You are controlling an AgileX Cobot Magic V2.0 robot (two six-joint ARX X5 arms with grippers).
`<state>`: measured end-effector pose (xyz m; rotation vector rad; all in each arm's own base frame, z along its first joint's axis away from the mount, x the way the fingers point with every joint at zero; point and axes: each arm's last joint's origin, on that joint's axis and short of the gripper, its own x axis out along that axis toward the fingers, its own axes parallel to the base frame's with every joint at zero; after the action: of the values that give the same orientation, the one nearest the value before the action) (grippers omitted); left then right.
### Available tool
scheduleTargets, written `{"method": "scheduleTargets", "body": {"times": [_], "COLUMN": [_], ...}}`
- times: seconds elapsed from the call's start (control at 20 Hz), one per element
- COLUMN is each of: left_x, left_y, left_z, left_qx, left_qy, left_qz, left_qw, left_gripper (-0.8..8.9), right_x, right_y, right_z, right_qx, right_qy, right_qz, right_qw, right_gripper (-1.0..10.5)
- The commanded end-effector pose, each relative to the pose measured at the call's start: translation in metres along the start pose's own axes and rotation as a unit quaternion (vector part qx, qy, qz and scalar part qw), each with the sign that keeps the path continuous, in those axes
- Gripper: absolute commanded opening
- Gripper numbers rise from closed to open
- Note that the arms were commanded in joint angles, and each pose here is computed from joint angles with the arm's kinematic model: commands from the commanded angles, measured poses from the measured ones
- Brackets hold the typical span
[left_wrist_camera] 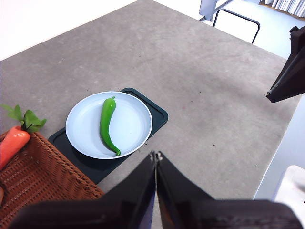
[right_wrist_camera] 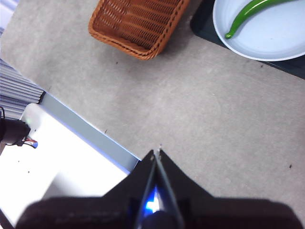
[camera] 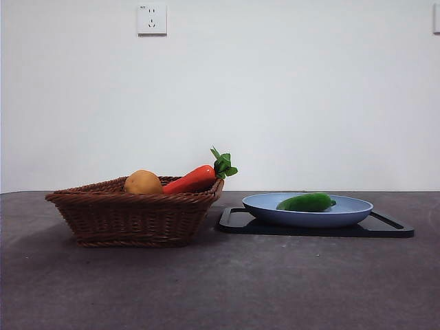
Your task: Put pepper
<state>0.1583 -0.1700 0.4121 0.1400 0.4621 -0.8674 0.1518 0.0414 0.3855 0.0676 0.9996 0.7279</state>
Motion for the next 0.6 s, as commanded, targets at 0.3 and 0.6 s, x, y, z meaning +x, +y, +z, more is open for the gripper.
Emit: {"method": "scheduleTargets", "body": {"times": [0.3,0.6], "left_x": [-0.007,-0.084], "left_y": [0.012,0.051], "left_z": [0.007,0.01], "left_qx": [0.011,0.001], "left_qy": [-0.023,-0.122], "left_qz": [0.09,0.247], "left_qw": [0.996,0.961], "left_gripper": [0.08,0.08], "right_x": [-0.002,-0.002], "right_y": [0.001,0.001], "right_z": [0.002,0.002], "right_qx": [-0.006,-0.006], "right_qy": [0.0,0.0], "right_qz": [0.0,0.0], "right_qw": [1.0,1.0], "right_gripper": [0.0,0.0]}}
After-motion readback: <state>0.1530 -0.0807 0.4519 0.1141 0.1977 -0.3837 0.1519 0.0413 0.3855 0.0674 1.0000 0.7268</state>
